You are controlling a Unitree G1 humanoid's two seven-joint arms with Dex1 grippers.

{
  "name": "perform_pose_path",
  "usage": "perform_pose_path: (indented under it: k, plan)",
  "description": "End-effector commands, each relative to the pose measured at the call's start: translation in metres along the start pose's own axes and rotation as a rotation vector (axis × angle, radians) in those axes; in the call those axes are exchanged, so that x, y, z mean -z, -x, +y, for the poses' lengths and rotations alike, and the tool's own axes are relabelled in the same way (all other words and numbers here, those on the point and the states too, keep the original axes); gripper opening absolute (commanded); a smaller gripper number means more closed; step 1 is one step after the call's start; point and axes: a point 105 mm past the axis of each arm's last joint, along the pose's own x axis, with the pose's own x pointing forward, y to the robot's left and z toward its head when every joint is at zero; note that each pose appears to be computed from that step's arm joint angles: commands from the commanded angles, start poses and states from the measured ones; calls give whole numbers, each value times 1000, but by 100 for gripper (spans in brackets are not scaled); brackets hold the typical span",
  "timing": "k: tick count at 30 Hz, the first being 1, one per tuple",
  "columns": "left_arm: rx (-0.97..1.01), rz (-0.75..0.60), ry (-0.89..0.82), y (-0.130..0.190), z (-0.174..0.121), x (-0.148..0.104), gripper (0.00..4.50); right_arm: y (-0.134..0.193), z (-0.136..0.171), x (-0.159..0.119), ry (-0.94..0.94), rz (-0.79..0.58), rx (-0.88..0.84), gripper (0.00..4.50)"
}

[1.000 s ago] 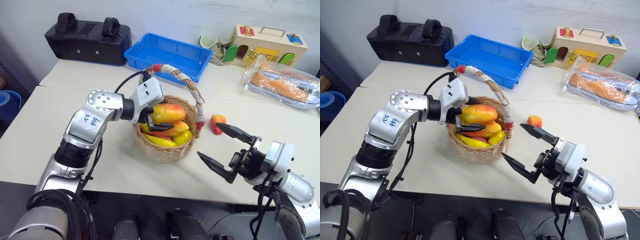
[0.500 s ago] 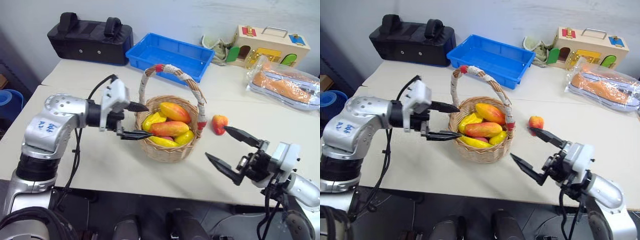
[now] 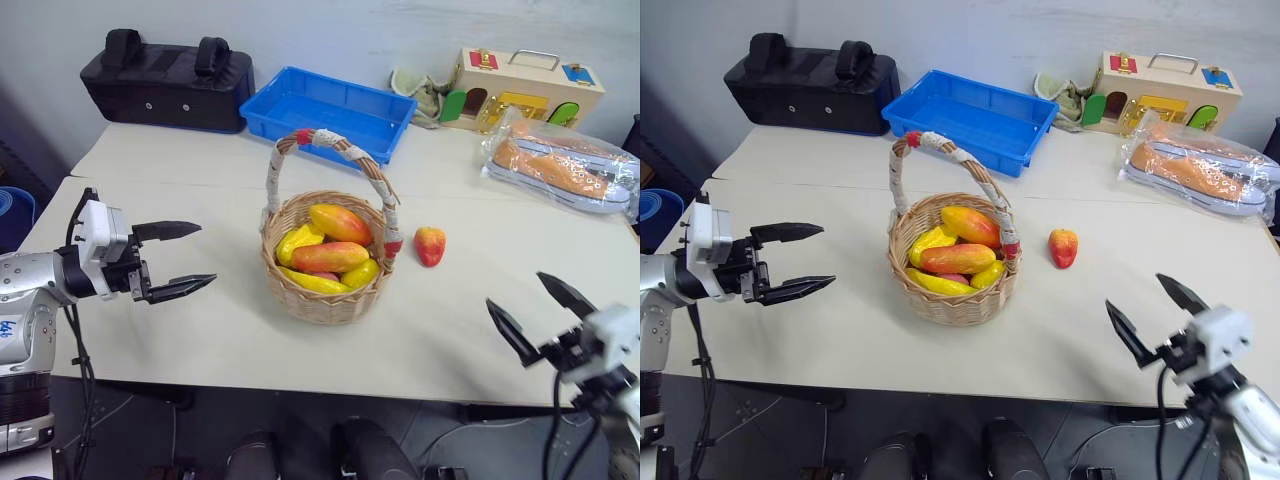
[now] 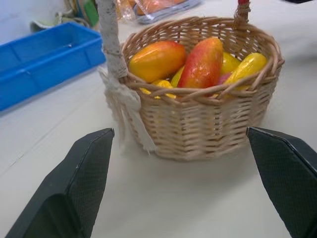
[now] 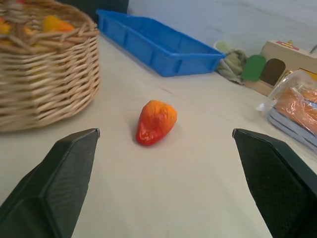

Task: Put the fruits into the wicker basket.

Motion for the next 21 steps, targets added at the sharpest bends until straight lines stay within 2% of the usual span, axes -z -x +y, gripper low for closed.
perform_pose_path:
  k: [1, 5, 7, 11, 16, 21]
  plan:
    - [34, -39, -85, -8, -5, -20, 449, -42, 3, -24, -40, 28, -38, 450]
    - [25, -65, -75, -14, -5, -26, 449, -88, 7, -24, -89, 208, -112, 450]
    - [26, -66, -68, -17, -8, -25, 449, -109, 8, -29, -118, 241, -130, 450]
    - [28, -60, -46, -17, -16, -25, 449, -130, -3, -11, -173, 455, -64, 450]
    - [27, -51, -23, -17, -26, -24, 449, -151, -3, -1, -192, 479, -56, 450]
    - [6, -55, -11, -19, -29, -26, 449, -161, 12, 23, -270, 530, -89, 450]
